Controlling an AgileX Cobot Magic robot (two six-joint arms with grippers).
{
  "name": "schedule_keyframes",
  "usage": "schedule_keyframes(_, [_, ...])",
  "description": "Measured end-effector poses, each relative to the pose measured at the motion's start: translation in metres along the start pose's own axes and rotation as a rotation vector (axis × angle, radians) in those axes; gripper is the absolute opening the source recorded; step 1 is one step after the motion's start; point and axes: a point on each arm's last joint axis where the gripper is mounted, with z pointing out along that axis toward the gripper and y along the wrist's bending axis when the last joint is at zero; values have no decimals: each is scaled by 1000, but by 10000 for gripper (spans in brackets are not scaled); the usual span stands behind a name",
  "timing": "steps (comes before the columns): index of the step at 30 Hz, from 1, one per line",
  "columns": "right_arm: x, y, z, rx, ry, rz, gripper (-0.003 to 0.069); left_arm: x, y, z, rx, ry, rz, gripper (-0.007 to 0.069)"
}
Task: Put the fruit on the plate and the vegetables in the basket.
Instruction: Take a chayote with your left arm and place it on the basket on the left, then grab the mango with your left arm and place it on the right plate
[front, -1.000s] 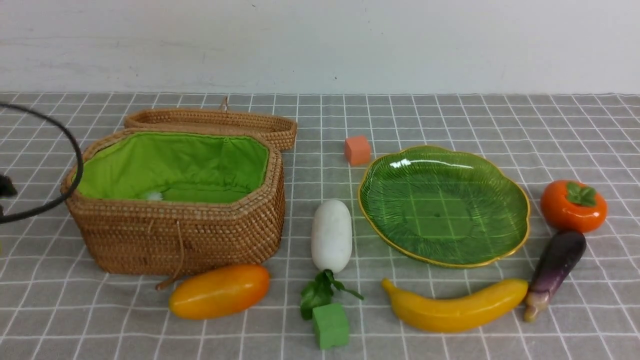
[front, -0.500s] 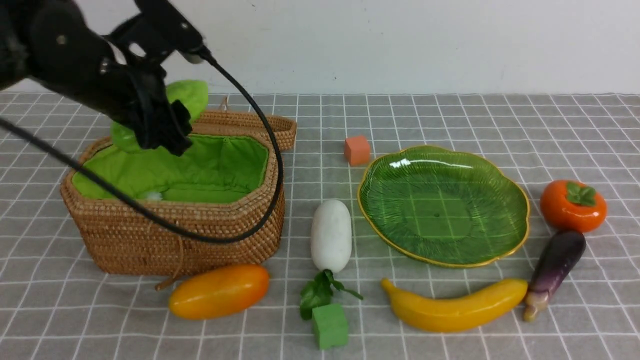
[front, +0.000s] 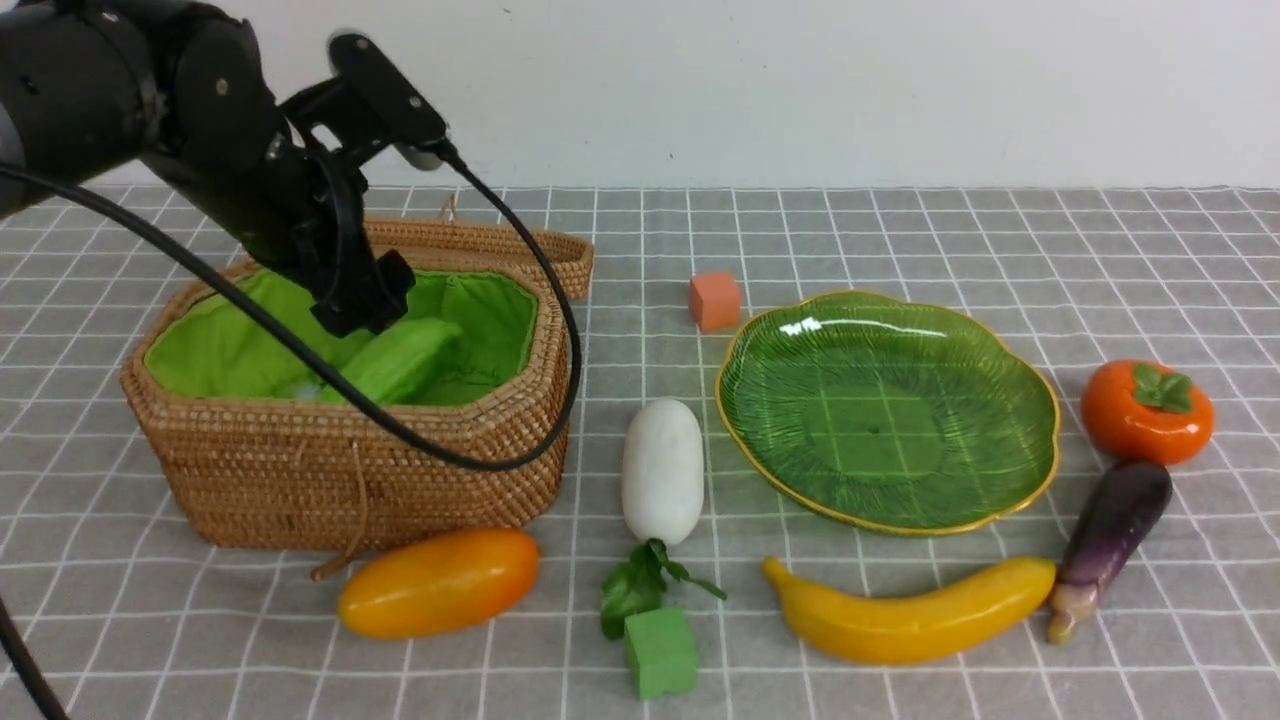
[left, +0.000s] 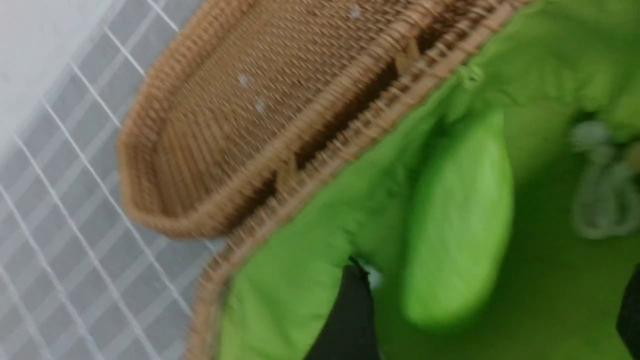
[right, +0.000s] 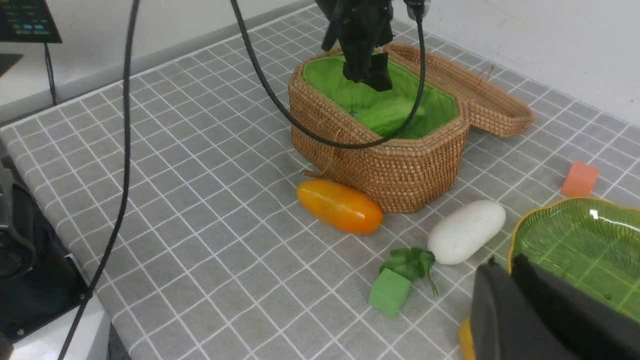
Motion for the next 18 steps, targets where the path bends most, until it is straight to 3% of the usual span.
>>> schedule_keyframes(3, [0,0,0,1,2,-1,52,-2,-5,-24,44,-17,-125,519])
schedule_keyframes(4, [0,0,0,1,5,-1,52,-2,-9,-36,57,-22,-160,449])
schedule_keyframes(5, [2,0,0,-2,21,1,53,2,-23,-53,84,-17,-170,318])
schedule_keyframes(6, [2,0,0,-3,24,1,52,2,-26,-58,90,-21,-163,300])
schedule_keyframes(7, [4,2,-1,-11,45,1,52,10,-49,-68,130,0,-112,139])
schedule_keyframes(8, [6,3,-2,-16,55,-2,52,17,-71,-78,170,3,-59,40])
schedule_keyframes(11, [8,6,-6,-21,60,-9,55,34,-109,-79,230,35,31,-13])
schedule_keyframes(15, [9,9,-11,-21,51,-19,56,62,-151,-69,273,61,150,-6])
schedule_keyframes(17, [9,10,-11,-22,52,-20,55,74,-166,-57,272,58,211,44])
schedule_keyframes(18, [9,10,-11,-23,54,-17,55,81,-173,-46,267,61,234,109])
